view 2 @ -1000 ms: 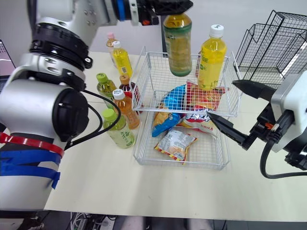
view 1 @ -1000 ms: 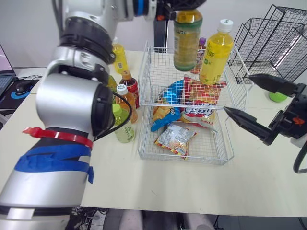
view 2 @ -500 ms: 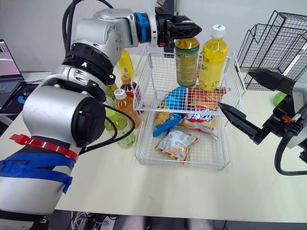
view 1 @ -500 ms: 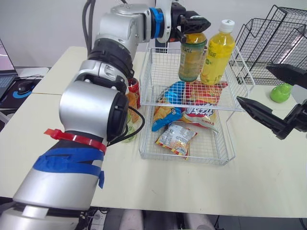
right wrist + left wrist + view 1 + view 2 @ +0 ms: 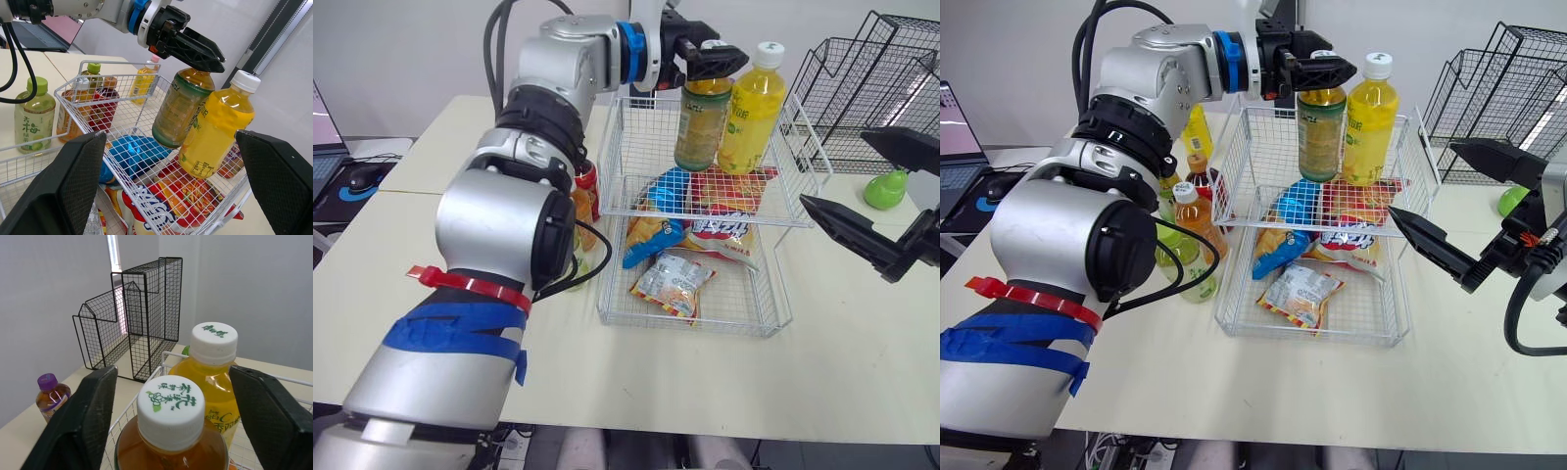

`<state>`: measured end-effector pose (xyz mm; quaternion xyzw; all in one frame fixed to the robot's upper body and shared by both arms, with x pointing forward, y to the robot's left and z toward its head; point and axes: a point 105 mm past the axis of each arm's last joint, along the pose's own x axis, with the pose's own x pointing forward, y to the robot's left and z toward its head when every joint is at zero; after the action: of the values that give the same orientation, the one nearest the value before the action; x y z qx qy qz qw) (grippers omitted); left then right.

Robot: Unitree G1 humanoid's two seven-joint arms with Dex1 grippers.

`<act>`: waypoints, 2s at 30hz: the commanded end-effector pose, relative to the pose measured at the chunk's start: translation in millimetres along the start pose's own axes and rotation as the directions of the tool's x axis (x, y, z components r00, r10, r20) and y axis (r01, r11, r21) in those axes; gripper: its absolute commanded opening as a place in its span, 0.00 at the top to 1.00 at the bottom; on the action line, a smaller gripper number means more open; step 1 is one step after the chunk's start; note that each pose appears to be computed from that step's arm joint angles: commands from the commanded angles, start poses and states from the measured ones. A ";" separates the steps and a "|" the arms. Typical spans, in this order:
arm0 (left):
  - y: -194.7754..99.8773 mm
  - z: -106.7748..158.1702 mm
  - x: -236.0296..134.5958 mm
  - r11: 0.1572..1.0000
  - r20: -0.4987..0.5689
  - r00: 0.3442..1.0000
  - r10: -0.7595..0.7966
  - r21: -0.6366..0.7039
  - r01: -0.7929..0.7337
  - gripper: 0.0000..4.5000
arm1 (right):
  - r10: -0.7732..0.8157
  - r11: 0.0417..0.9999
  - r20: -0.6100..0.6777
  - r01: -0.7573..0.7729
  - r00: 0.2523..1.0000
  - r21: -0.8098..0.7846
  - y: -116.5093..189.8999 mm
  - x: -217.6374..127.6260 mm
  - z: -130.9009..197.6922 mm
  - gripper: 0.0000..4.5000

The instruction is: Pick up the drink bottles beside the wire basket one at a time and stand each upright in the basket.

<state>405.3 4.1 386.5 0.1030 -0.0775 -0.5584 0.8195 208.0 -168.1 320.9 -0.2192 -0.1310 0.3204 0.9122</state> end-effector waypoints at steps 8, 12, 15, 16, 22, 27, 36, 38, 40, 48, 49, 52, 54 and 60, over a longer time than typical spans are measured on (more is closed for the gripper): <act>17.1 44.5 -78.9 0.979 0.041 0.998 0.041 0.197 -0.048 0.01 | 0.130 0.991 0.048 -0.131 0.990 0.017 17.3 4.2 5.4 0.00; 24.4 37.7 -116.6 0.974 0.018 0.991 0.134 0.184 -0.135 0.01 | 0.211 0.976 0.078 -0.214 0.974 0.035 30.7 8.3 6.5 0.00; 29.4 30.9 -151.1 0.952 -0.001 0.968 0.250 0.182 -0.246 0.01 | 0.258 0.964 0.101 -0.263 0.961 0.045 36.7 11.8 7.1 0.00; 33.5 26.8 -167.0 0.935 -0.007 0.949 0.314 0.175 -0.308 0.01 | 0.271 0.960 0.109 -0.277 0.957 0.047 37.7 13.5 7.0 0.00; 46.4 0.0 -226.8 0.814 -0.034 0.825 0.563 0.194 -0.548 0.01 | 0.278 0.954 0.132 -0.289 0.951 0.076 31.1 22.4 2.4 0.00; 44.3 -51.0 -268.0 0.753 -0.077 0.752 0.655 0.148 -0.641 0.01 | 0.257 0.959 0.154 -0.271 0.954 0.079 14.1 31.2 3.7 0.00; 35.4 -119.1 -266.5 0.750 -0.147 0.737 0.660 0.065 -0.659 0.01 | 0.263 0.955 0.158 -0.280 0.952 0.098 11.3 31.3 6.7 0.00; 36.8 -123.7 -262.9 0.744 -0.138 0.734 0.665 0.035 -0.667 0.01 | 0.274 0.951 0.157 -0.292 0.949 0.105 14.3 29.9 7.8 0.00; 41.8 -129.3 -254.5 0.735 -0.130 0.728 0.673 0.009 -0.678 0.01 | 0.317 0.936 0.157 -0.335 0.935 0.104 23.7 27.5 10.2 0.00; 61.3 -138.1 -229.0 0.699 -0.114 0.695 0.710 -0.005 -0.715 0.01 | 0.340 0.930 0.143 -0.355 0.930 0.098 39.1 20.0 15.5 0.00; 66.7 -138.8 -227.0 0.677 -0.109 0.673 0.731 -0.009 -0.736 0.01 | 0.338 0.930 0.144 -0.353 0.930 0.100 39.6 19.4 16.0 0.00; 80.2 -140.5 -221.0 0.629 -0.107 0.629 0.770 -0.032 -0.776 0.01 | 0.332 0.932 0.143 -0.348 0.932 0.102 40.1 18.2 17.5 0.00; 84.8 -142.8 -215.2 0.626 -0.114 0.625 0.772 -0.033 -0.779 0.01 | 0.329 0.933 0.142 -0.345 0.933 0.105 40.0 17.7 18.2 0.00; 93.2 -153.4 -200.9 0.623 -0.163 0.618 0.769 -0.029 -0.782 0.01 | 0.323 0.934 0.144 -0.340 0.935 0.109 39.5 16.6 20.4 0.00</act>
<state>451.1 235.5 243.6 0.0320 -0.0103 -0.1552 0.9873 196.1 -121.7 312.1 -0.1454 -0.1076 0.4995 0.8472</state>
